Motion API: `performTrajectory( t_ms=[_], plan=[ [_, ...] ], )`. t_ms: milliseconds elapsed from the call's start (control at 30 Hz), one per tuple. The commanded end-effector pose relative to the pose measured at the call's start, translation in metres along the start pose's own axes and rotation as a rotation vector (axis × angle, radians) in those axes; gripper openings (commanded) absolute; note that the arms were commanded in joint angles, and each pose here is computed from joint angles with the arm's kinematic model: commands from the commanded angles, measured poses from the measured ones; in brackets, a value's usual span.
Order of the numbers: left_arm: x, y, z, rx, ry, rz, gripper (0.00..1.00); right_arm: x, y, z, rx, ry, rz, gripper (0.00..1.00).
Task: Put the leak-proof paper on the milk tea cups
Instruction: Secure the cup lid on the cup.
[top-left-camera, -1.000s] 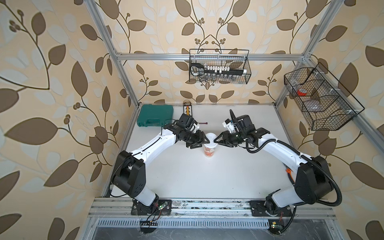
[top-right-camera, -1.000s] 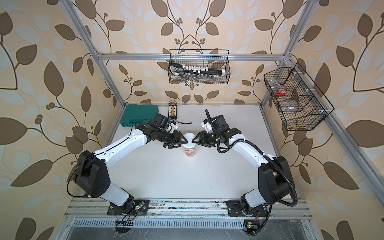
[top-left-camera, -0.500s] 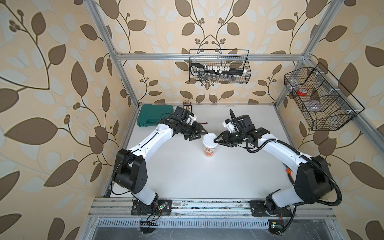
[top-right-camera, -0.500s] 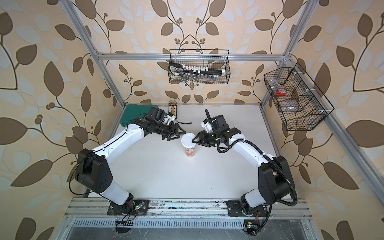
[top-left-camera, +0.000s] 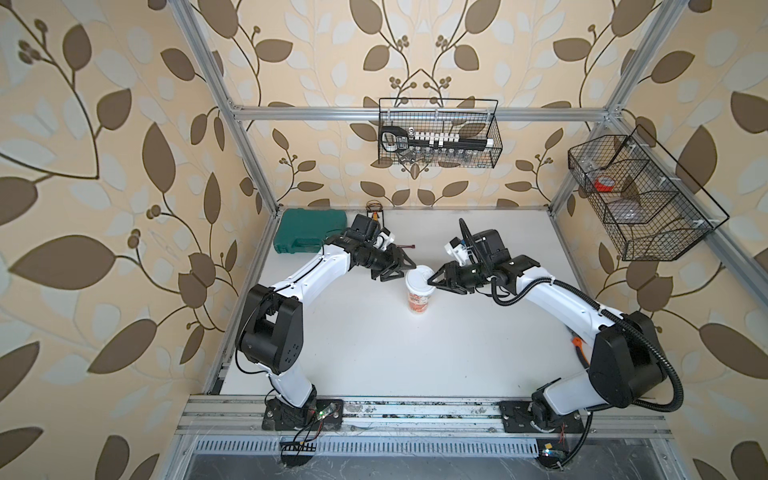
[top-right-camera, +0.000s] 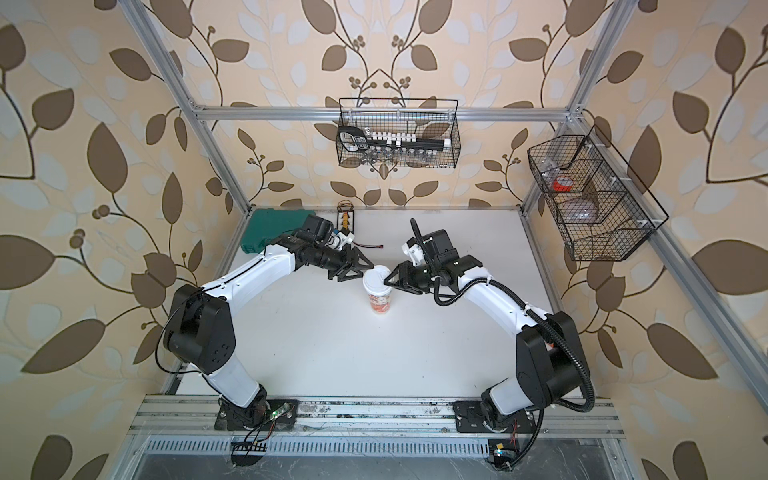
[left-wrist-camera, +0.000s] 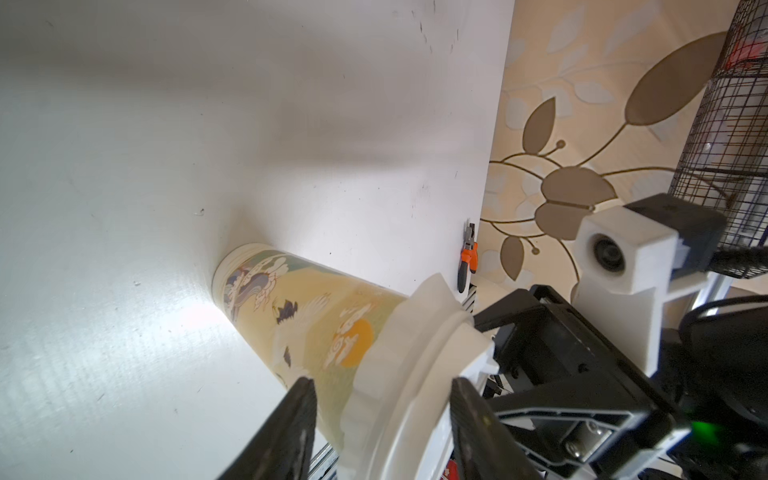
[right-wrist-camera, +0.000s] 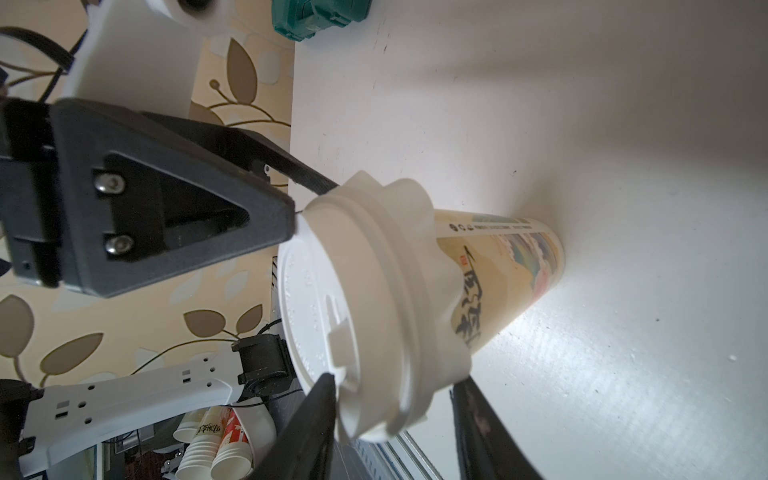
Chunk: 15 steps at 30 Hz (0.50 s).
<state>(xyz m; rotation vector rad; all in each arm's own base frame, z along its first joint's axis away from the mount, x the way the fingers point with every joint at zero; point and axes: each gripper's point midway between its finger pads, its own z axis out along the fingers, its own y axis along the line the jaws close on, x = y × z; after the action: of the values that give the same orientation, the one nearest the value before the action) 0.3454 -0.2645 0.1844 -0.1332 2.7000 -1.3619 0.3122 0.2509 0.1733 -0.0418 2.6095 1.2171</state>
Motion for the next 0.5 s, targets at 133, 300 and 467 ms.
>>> performTrajectory(
  t_ms=[133, 300, 467],
  plan=[
    [0.0, 0.011, 0.005, -0.03, 0.007, 0.001, 0.5, 0.004, -0.018, 0.007, 0.069, 0.02, 0.018, 0.44],
    [0.009, 0.028, 0.01, -0.065, 0.023, -0.022, 0.49, 0.005, -0.021, 0.007, 0.074, 0.02, 0.022, 0.44],
    [0.015, 0.038, 0.015, -0.097, 0.034, -0.027, 0.49, 0.007, -0.024, 0.008, 0.08, 0.024, 0.026, 0.44]
  ],
)
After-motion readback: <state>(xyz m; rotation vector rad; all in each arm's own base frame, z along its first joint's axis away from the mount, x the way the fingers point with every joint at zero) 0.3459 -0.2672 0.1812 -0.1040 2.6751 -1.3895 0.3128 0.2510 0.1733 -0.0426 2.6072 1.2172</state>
